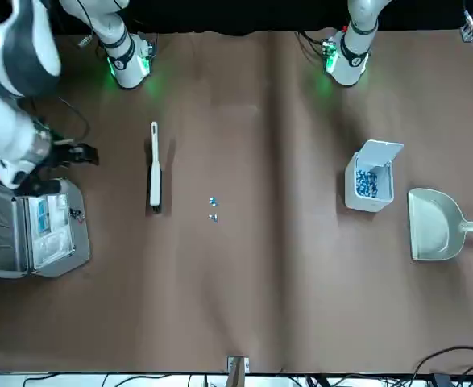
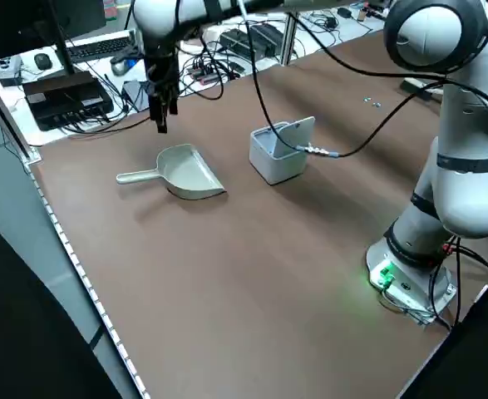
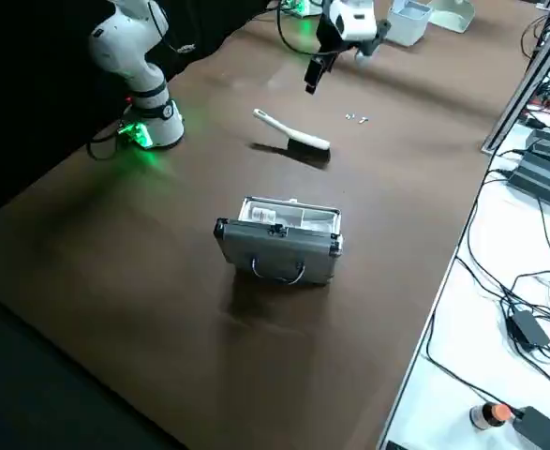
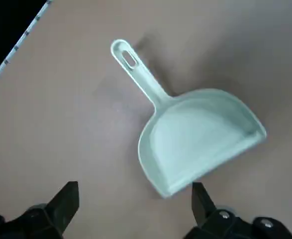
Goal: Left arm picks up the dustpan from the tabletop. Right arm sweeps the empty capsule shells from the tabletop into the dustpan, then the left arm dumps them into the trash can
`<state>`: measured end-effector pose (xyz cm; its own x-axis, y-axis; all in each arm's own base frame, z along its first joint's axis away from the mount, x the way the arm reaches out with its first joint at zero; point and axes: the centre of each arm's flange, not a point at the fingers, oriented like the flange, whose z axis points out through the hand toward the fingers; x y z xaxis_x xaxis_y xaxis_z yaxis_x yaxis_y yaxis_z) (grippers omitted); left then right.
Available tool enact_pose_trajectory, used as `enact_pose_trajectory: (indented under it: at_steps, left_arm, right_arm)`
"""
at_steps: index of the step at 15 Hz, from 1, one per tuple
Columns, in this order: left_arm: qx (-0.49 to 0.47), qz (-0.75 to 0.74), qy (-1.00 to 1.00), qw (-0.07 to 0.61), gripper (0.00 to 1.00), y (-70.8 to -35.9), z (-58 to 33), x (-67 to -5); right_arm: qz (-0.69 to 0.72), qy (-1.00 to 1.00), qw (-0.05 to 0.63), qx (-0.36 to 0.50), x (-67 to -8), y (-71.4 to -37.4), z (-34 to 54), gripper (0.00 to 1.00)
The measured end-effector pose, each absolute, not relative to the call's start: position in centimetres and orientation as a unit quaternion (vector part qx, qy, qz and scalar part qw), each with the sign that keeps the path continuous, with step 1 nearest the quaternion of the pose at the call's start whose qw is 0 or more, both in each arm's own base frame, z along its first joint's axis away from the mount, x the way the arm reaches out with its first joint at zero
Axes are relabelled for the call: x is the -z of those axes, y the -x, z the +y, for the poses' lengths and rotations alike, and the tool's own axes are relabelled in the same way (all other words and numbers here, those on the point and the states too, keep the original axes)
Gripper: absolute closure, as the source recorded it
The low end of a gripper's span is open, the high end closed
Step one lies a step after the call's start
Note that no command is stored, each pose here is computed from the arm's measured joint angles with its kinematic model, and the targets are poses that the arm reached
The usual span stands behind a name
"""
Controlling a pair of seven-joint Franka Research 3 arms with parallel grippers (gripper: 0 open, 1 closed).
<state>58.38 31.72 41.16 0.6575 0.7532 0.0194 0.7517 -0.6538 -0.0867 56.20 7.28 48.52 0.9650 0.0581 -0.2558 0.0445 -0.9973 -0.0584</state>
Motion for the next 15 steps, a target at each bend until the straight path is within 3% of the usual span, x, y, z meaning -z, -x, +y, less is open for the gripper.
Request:
enact_pose_trajectory:
  at_steps: [8, 15]
  left_arm:
    - [0.054, -0.576, 0.815, 0.027, 0.0, -61.1, 33.7, -32.6]
    - [0.059, -0.594, 0.798, 0.079, 0.0, -62.4, 34.4, -26.2]
  right_arm:
    - [-0.043, 0.988, 0.028, -0.145, -39.3, -51.1, 9.8, 0.01]
    - [-0.075, 0.99, 0.027, -0.116, -37.1, -46.6, 13.2, 0.02]
